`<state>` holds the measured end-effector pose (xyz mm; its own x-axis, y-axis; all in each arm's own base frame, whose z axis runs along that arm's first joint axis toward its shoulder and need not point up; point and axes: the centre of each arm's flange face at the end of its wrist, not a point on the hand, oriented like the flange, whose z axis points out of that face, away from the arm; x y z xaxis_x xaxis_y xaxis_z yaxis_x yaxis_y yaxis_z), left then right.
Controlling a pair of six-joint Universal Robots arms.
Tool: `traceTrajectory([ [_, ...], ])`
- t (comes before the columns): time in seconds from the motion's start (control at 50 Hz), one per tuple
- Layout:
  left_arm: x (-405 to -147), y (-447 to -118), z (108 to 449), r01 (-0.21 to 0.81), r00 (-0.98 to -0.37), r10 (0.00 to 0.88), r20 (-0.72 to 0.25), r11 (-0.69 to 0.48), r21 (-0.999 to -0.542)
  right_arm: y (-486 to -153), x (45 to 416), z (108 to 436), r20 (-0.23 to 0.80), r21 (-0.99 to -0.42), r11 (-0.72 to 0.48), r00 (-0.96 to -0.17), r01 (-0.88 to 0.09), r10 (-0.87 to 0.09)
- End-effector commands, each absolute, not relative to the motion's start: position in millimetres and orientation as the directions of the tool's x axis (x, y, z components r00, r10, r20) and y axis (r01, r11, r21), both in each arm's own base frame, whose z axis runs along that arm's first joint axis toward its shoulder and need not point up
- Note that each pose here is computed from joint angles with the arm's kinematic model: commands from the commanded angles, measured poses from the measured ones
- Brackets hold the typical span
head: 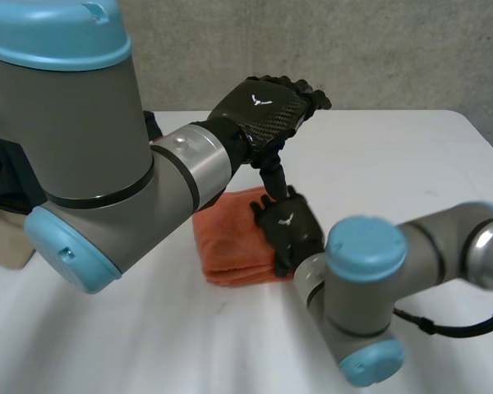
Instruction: Fold the laundry.
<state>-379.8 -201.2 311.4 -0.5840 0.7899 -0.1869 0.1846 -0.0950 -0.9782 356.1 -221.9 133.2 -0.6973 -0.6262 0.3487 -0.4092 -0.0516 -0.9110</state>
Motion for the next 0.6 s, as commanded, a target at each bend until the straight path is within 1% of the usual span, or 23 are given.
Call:
traceTrajectory([
  [0.02,-376.4,-194.8,319.3,0.173,-0.582,0.791,-0.192,-0.110,-0.979,-236.8,330.2,153.6,-0.063,-0.927,0.346,-0.846,-0.147,-0.529],
  [0.1,-375.4,-195.5,321.2,0.167,-0.585,0.788,-0.190,-0.112,-0.980,-243.7,317.3,146.3,-0.132,-0.886,0.452,-0.877,-0.105,-0.462],
  [0.14,-374.7,-195.6,322.0,0.165,-0.587,0.787,-0.189,-0.112,-0.980,-246.5,316.1,143.7,-0.155,-0.879,0.469,-0.876,-0.088,-0.456],
  [0.24,-374.1,-195.7,323.2,0.163,-0.587,0.787,-0.189,-0.114,-0.980,-252.6,320.1,133.1,-0.183,-0.881,0.466,-0.853,-0.078,-0.488],
  [0.42,-373.9,-196.4,322.2,0.164,-0.589,0.786,-0.189,-0.113,-0.980,-261.8,329.1,113.1,-0.165,-0.903,0.421,-0.837,-0.084,-0.522],
  [0.52,-373.1,-198.0,320.7,0.165,-0.591,0.785,-0.187,-0.109,-0.980,-260.8,339.7,101.3,-0.127,-0.909,0.396,-0.822,-0.127,-0.555],
  [0.6,-372.7,-199.2,320.5,0.163,-0.592,0.784,-0.186,-0.109,-0.981,-265.2,340.2,100.5,-0.116,-0.913,0.387,-0.824,-0.132,-0.555],
])
